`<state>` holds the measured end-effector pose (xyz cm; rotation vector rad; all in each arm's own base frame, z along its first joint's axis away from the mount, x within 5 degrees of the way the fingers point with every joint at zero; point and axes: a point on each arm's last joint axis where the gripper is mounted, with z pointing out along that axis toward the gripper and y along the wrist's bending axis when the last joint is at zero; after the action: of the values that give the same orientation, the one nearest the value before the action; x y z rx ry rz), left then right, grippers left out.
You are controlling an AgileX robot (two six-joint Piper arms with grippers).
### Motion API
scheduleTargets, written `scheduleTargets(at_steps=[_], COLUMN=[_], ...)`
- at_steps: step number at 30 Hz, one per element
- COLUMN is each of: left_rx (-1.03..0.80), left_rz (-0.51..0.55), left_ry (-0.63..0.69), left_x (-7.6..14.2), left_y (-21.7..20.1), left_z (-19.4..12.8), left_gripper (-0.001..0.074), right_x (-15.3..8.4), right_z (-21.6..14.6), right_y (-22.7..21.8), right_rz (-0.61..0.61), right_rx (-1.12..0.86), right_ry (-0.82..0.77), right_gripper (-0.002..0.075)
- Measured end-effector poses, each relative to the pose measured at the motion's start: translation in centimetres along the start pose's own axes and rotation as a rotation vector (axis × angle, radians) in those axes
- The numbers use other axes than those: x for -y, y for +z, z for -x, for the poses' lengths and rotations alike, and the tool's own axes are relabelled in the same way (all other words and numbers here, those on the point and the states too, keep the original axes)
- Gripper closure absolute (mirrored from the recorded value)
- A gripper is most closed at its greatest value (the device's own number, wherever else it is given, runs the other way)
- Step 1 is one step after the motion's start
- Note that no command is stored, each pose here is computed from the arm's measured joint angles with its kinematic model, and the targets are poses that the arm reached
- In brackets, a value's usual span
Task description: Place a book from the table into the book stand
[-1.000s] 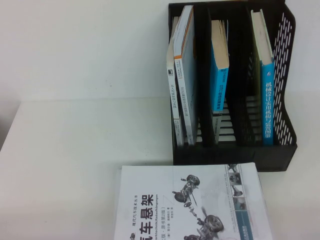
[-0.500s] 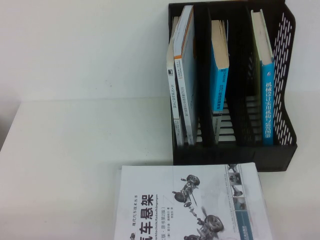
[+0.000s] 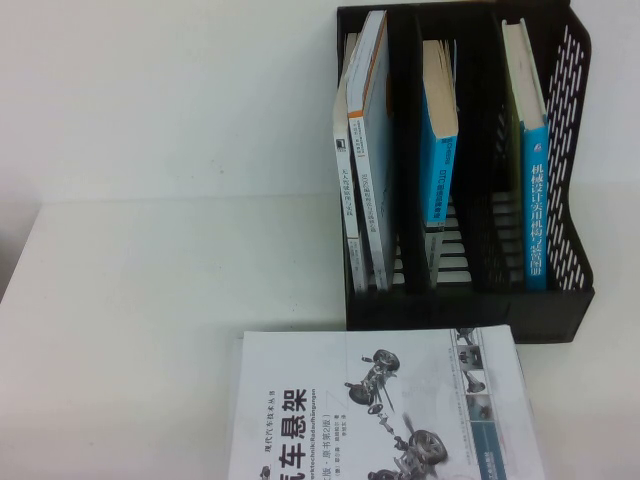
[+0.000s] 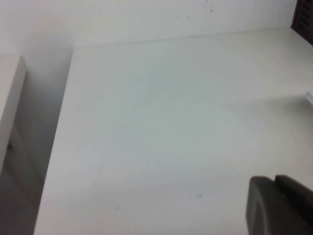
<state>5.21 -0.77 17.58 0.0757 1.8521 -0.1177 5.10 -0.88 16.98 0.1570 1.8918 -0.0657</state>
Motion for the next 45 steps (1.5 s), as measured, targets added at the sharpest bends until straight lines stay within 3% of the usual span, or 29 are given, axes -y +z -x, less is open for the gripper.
scheduleTargets(at_steps=[13, 30, 37, 45], left_rx=[0.039, 0.574, 0.666, 0.689], left_rz=[0.004, 0.031, 0.036, 0.025], left_ry=[0.015, 0.015, 0.018, -0.026], left_x=[0.0, -0.2, -0.3, -0.3], left_y=[0.0, -1.4, -1.9, -2.0], left_z=[0.3, 4.8, 5.5, 5.7], left_gripper=[0.0738, 0.0738, 0.0738, 0.0738], right_x=[0.0, -0.6, -0.7, -0.7], right_z=[0.0, 3.2, 3.7, 3.8], right_y=[0.0, -0.6, -0.8, -0.9], right_rz=[0.001, 0.071, 0.083, 0.116], right_rx=[0.005, 0.366, 0.425, 0.436], right_ry=[0.0, 0.003, 0.008, 0.142], right_gripper=[0.0721, 0.0721, 0.0721, 0.0721])
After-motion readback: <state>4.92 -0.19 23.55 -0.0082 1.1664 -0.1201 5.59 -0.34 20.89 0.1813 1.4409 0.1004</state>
